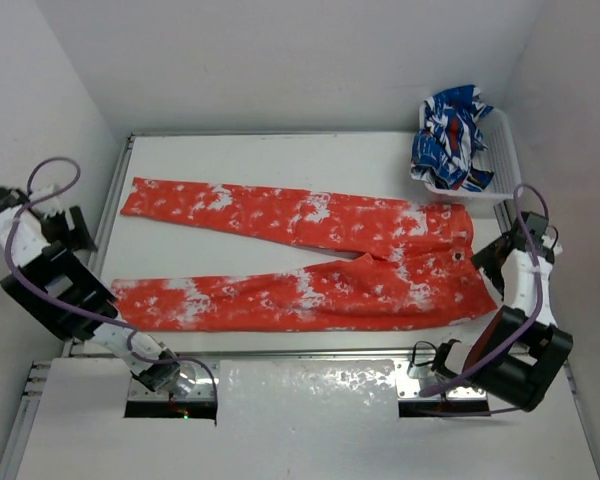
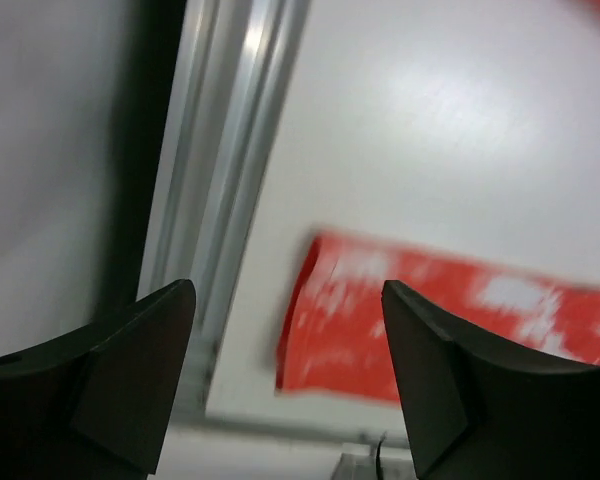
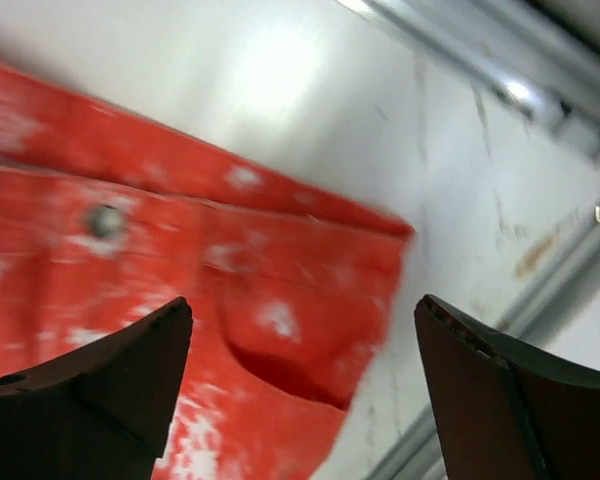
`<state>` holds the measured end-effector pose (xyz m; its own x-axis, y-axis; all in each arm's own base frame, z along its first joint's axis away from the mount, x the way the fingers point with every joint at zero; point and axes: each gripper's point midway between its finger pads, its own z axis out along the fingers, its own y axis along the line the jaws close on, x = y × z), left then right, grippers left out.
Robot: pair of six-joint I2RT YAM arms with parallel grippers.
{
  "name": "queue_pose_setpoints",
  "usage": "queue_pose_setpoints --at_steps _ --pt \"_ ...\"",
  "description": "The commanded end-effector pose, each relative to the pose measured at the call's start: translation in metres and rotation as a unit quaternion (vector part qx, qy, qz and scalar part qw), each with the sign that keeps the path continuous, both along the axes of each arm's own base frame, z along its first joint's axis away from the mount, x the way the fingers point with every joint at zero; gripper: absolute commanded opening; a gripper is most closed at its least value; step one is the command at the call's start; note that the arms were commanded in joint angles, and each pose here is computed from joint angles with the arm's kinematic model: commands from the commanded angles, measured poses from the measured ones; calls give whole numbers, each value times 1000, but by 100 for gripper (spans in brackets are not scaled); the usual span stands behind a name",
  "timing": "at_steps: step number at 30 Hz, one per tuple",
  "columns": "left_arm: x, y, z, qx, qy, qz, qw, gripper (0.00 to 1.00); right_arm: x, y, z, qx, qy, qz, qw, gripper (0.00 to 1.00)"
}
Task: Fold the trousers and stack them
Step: Flatten the trousers out
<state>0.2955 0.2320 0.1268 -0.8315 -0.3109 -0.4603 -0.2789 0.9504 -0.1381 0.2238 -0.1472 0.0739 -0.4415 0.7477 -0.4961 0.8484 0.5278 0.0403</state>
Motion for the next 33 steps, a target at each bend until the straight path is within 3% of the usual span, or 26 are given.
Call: queue_pose_setpoints --at_steps 1,5,10,13,14,15,16,17,19,20,23,28,33 --pt "-82 -1 -26 -6 76 5 997 73 -38 10 -30 25 38 -74 996 85" --pt "-123 -21 -74 -33 134 0 990 72 -52 24 -68 62 56 -67 994 90" --pt "-132 -34 -106 -47 143 1 989 73 -27 25 -84 76 18 -23 997 90" --pt "-136 -40 -120 -50 144 0 988 73 -31 25 -93 76 25 -30 996 75" --pt "-135 -43 -125 -57 143 -3 988 70 -34 26 -96 77 31 -35 996 61" --pt "-134 -52 -127 -76 134 -13 988 55 -41 30 -100 81 40 -37 995 53" --pt "-133 -57 -130 -90 130 -19 987 47 -46 31 -102 80 46 -42 995 46" --pt "-134 -66 -132 -110 128 -26 985 30 -49 33 -102 79 44 -46 995 32" --pt "-134 -78 -135 -138 120 -41 982 8 -62 40 -107 86 57 -55 993 17" --pt "-136 -80 -136 -142 122 -45 981 0 -66 42 -105 84 58 -61 993 2" --pt "-143 -69 -134 -123 129 -48 983 0 -87 45 -95 75 74 -101 989 0" --pt "-148 -1 -102 -35 135 -28 990 0 -122 53 -76 62 83 -185 977 0" --pt "-143 44 -66 50 131 -23 990 0 -141 63 -72 68 110 -197 972 0"
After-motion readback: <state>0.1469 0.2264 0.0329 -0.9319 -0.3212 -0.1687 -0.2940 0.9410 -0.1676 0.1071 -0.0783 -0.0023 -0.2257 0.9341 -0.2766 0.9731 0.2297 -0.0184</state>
